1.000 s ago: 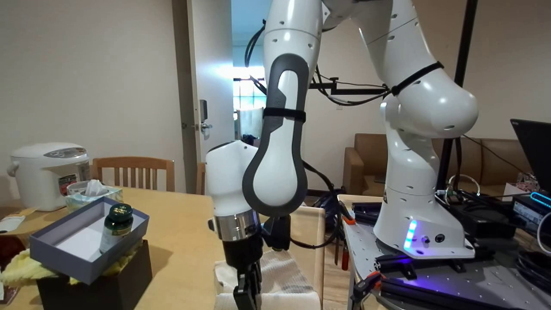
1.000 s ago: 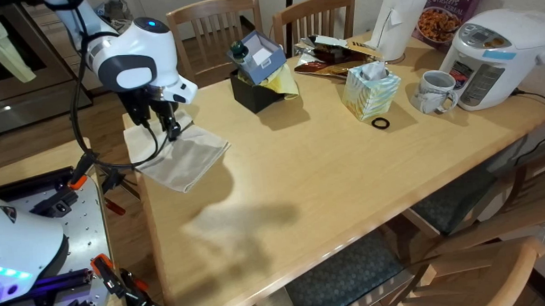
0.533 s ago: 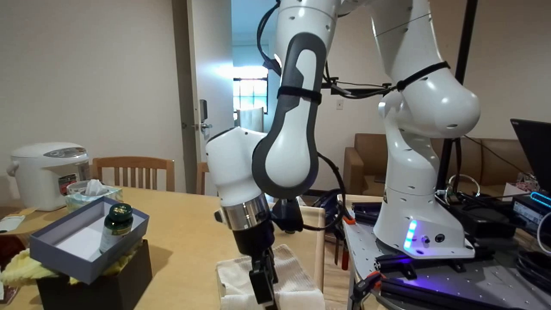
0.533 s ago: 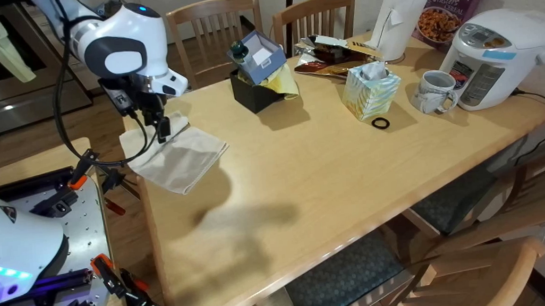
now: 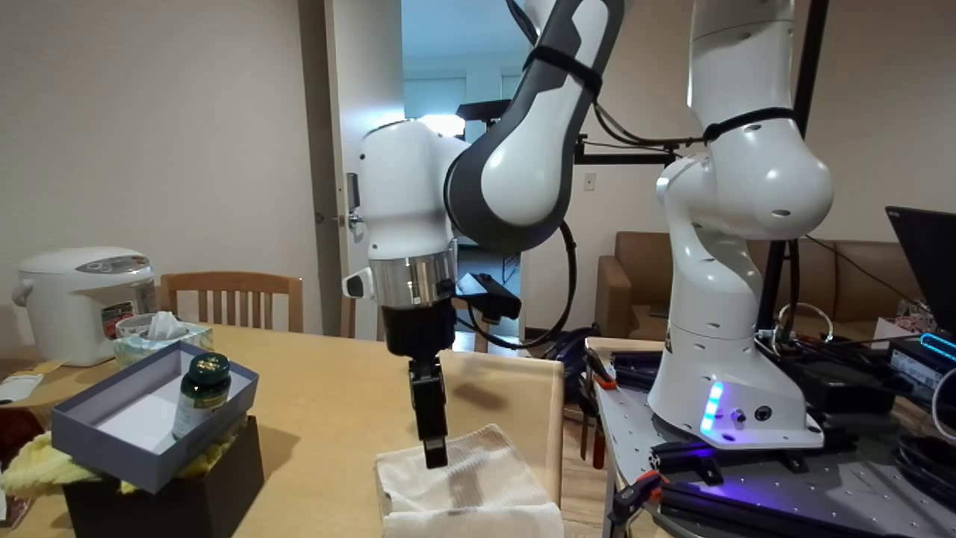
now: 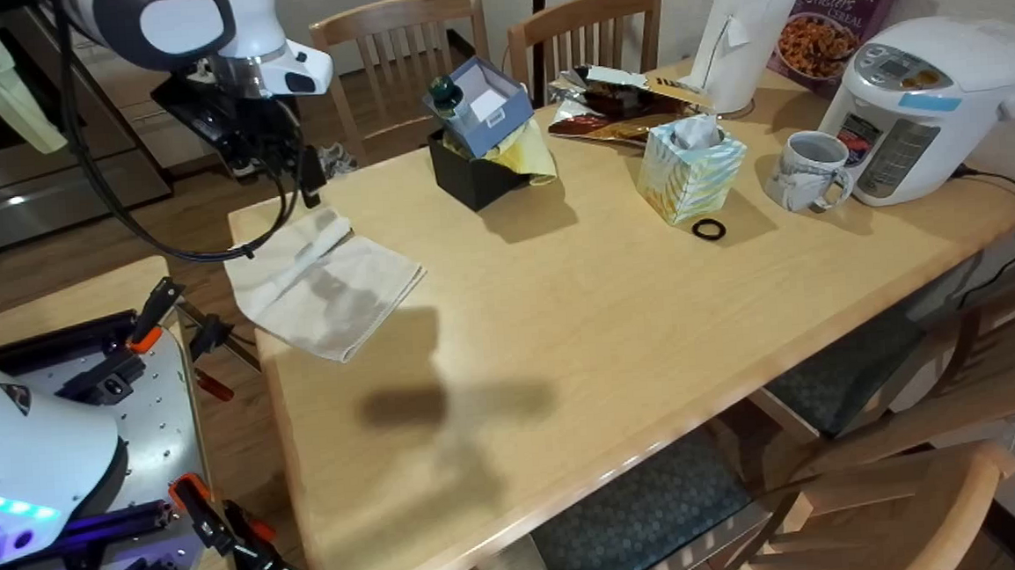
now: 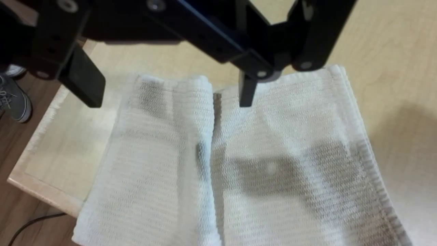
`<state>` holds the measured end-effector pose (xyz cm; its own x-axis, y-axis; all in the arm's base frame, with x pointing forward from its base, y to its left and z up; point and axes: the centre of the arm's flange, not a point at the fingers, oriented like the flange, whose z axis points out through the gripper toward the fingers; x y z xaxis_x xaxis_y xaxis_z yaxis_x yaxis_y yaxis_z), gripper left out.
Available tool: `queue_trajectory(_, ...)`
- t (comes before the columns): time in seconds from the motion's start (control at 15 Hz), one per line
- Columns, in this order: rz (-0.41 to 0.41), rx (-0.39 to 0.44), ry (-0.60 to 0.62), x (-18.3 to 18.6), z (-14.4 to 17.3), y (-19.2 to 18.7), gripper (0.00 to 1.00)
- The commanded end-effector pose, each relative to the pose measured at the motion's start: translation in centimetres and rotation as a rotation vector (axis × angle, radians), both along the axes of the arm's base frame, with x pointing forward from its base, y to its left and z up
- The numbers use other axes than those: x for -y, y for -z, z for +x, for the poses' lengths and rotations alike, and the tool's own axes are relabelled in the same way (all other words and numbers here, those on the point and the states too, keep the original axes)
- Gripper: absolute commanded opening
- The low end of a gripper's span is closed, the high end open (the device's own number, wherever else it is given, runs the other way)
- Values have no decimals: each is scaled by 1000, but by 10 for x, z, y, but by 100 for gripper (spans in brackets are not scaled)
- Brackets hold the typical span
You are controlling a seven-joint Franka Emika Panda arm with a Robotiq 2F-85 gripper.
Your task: Use the cloth to wipe the table
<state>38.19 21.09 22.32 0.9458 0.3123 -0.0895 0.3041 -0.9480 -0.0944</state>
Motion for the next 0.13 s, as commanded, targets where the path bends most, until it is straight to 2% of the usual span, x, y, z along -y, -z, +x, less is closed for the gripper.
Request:
queue_trajectory(0.0, -1, 1, -3, 1, -2, -1, 100)
queue_trajectory(0.07, -3, -1, -4, 2, -3, 0, 100)
